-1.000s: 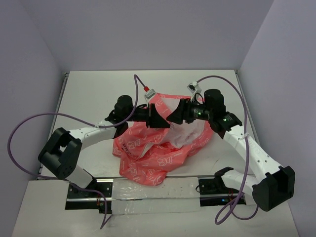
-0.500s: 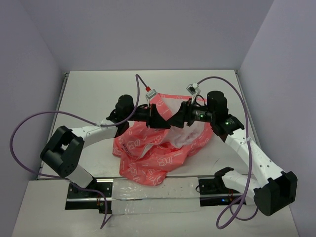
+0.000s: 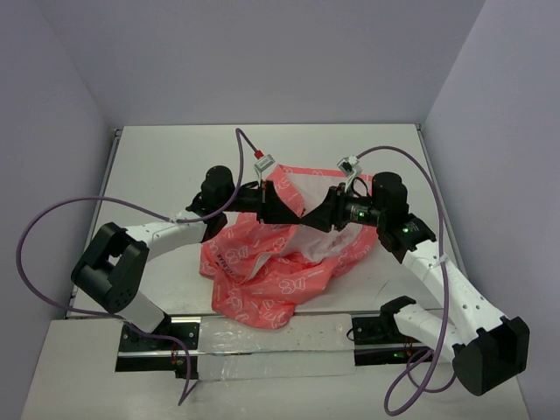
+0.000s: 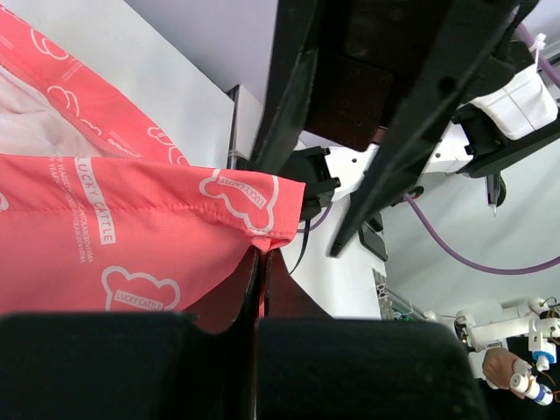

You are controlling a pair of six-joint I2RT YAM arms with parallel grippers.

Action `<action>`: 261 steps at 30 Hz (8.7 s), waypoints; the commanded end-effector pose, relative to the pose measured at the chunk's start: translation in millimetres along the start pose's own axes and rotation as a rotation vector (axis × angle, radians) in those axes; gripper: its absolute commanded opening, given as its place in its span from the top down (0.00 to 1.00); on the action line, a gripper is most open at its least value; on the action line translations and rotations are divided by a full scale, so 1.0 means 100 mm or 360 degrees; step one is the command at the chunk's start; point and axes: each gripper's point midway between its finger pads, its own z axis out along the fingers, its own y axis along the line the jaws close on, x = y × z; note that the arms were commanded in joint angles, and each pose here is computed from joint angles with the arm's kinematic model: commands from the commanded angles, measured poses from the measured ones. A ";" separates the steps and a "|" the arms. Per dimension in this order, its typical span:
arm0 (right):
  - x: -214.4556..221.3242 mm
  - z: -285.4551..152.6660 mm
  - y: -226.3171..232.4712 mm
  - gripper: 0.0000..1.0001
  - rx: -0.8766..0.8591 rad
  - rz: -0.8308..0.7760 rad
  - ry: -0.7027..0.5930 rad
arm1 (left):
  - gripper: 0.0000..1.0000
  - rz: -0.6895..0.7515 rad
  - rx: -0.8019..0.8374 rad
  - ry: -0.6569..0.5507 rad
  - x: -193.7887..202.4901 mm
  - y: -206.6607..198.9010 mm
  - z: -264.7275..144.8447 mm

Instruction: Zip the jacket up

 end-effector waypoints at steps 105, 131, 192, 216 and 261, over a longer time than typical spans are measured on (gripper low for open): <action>-0.26 0.04 -0.19 0.40 0.0098 0.0143 -0.0118 | 1.00 0.0011 -0.0483 -0.0239 -0.40 0.29 0.01; -0.50 -1.64 -2.80 0.44 0.2103 0.0796 -0.0584 | 1.00 -0.0467 -0.0823 -0.0517 -0.83 0.83 -0.22; 0.92 0.38 -1.74 0.89 0.1243 0.0683 0.0637 | 1.00 -0.0366 -0.0281 -0.0489 -0.99 0.98 -1.08; 0.24 0.39 -1.51 0.50 0.1268 0.0054 0.0618 | 1.00 -0.0320 -0.0120 -0.0466 -0.97 0.84 -1.06; 0.51 0.68 -1.18 0.47 0.0792 -0.0573 0.0631 | 1.00 -0.0300 -0.0234 -0.0447 -1.00 0.84 -1.08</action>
